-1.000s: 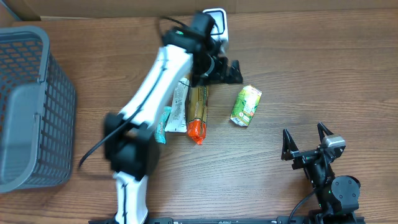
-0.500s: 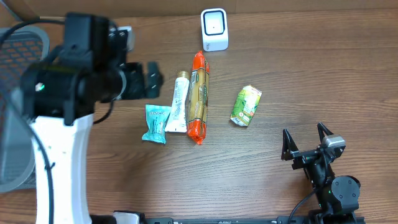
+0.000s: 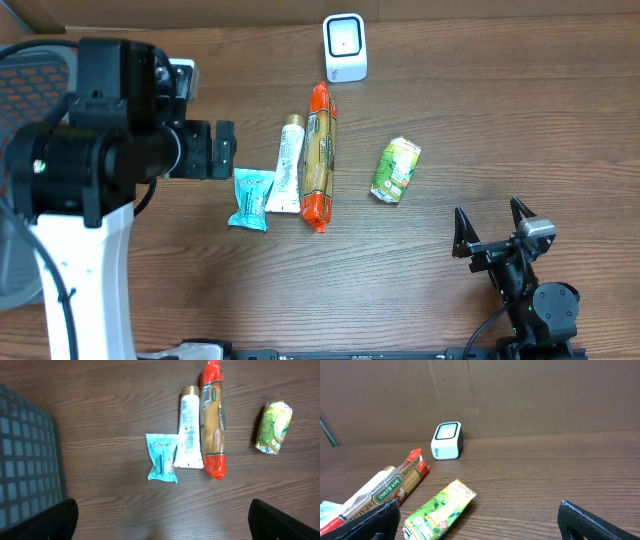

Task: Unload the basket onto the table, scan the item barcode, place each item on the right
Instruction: 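Retract the left gripper back over the basket edge, then move the right gripper left toward the Pokka carton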

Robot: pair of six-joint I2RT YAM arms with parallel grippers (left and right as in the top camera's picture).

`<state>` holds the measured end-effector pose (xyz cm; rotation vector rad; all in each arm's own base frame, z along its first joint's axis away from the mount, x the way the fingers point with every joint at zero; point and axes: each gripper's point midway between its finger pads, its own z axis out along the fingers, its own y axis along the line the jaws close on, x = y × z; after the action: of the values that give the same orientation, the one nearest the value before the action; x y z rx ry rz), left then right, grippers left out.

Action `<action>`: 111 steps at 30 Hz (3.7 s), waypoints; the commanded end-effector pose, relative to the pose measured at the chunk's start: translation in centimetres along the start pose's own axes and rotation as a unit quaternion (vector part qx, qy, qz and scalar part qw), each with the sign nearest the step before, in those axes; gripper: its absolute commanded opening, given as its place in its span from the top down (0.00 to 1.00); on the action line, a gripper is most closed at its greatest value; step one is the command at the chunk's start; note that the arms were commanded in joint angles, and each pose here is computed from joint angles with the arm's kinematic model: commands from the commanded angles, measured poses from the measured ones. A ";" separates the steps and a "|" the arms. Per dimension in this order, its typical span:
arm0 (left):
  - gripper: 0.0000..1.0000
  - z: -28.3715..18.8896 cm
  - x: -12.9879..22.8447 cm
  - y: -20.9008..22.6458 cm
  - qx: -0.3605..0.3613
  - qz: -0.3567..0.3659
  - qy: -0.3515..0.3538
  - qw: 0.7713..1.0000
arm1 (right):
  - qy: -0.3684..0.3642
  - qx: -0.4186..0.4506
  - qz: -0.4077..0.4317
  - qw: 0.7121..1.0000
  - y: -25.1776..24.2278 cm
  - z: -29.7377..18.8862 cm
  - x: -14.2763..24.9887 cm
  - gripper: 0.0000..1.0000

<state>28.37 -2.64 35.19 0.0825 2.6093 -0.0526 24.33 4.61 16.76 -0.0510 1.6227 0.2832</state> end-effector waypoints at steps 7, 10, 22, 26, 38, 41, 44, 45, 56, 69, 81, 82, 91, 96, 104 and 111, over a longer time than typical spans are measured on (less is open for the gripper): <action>0.00 -2.7 1.9 3.2 -0.052 -0.034 -0.033 0.998 | -0.002 0.005 0.002 1.000 -0.2 0.0 0.2 0.00; 0.01 -1.5 2.1 4.8 -0.054 -0.004 -0.020 0.998 | -0.002 0.005 0.002 1.000 -0.2 0.0 0.2 0.00; 0.01 7.2 0.8 11.1 0.004 0.007 -0.036 0.999 | -0.002 0.005 0.002 1.000 -0.2 0.0 0.2 0.00; 0.00 9.6 1.1 10.7 0.041 0.012 -0.013 0.999 | -0.002 0.005 0.002 1.000 -0.2 0.0 0.2 0.00; 0.00 12.2 1.7 11.2 0.057 0.001 0.023 0.998 | -0.002 0.005 0.002 1.000 -0.2 0.0 0.2 0.00; 0.00 12.2 1.7 11.2 0.057 0.001 0.023 0.998 | -0.002 0.005 0.002 1.000 -0.2 0.0 0.2 0.00; 0.01 12.2 1.7 11.2 0.057 0.001 0.023 0.998 | -0.002 0.005 0.002 1.000 -0.2 0.0 0.2 0.00; 0.00 12.2 1.7 11.2 0.057 0.000 0.023 0.998 | -0.002 0.005 0.002 1.000 -0.2 0.0 0.2 0.00; 0.00 12.2 1.7 11.2 0.057 0.000 0.023 0.998 | -0.002 0.005 0.002 1.000 -0.2 0.0 0.2 0.00; 0.00 12.2 1.7 11.2 0.057 0.000 0.023 0.998 | -0.002 0.005 0.002 1.000 -0.2 0.0 0.2 0.00; 0.00 12.2 1.7 11.2 0.057 0.000 0.023 0.998 | -0.002 0.005 0.002 1.000 -0.2 0.0 0.2 0.00; 0.01 12.2 1.7 11.2 0.057 0.000 0.023 0.998 | -0.002 0.005 0.002 1.000 -0.2 0.0 0.2 0.00; 0.00 12.2 1.7 11.2 0.057 0.001 0.023 0.998 | -0.002 0.004 0.002 1.000 -0.2 0.0 0.2 0.00; 0.00 12.2 1.7 11.2 0.057 0.000 0.023 0.998 | 0.000 -0.024 0.002 1.000 0.8 0.0 0.2 0.00; 0.00 12.2 1.7 11.2 0.057 0.000 0.023 0.998 | 0.025 -0.057 0.018 0.998 2.1 -0.5 -0.3 0.00; 0.00 12.2 1.7 11.2 0.057 0.000 0.023 0.998 | 0.079 -0.058 0.026 0.995 2.9 -0.5 -2.9 0.00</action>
<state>33.70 8.32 23.77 0.0915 2.6569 -0.1770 23.35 6.52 16.62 -0.1096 1.7860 0.3992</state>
